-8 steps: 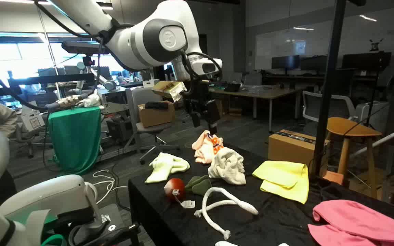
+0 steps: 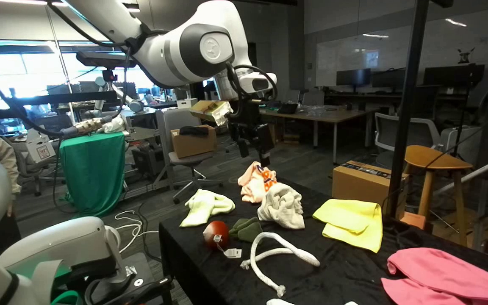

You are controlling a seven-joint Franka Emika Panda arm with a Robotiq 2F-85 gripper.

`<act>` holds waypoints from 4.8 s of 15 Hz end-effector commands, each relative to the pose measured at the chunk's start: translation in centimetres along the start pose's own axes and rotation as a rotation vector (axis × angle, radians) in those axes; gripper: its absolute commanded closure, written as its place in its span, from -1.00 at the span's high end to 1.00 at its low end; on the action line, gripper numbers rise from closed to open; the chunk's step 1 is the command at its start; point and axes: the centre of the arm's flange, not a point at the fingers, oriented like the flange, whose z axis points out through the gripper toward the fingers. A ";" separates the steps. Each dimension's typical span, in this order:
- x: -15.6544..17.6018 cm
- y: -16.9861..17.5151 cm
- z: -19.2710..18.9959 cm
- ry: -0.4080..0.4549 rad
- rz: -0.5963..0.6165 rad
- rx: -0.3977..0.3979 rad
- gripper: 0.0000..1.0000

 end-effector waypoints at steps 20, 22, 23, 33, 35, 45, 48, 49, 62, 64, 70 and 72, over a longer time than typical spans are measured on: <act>16.8 -25.9 8.0 0.004 -0.651 -0.069 1.00; 17.6 -27.3 8.3 0.025 -0.675 -0.065 1.00; 17.8 -27.8 8.5 0.048 -0.683 -0.056 1.00; 17.1 -31.4 18.0 0.226 -0.695 0.034 1.00; 17.2 -31.2 19.6 0.225 -0.701 0.037 1.00; 18.3 -31.2 24.9 0.161 -0.575 0.097 1.00; 18.8 -30.9 26.7 0.149 -0.544 0.088 1.00; 19.0 -30.7 27.4 0.143 -0.538 0.088 1.00; 19.8 -30.6 30.2 0.098 -0.533 0.081 0.48; 19.8 -30.8 29.9 0.092 -0.538 0.079 0.21; 19.6 -31.2 28.7 0.063 -0.573 0.086 -0.69; 19.4 -31.4 27.8 0.058 -0.597 0.094 -0.85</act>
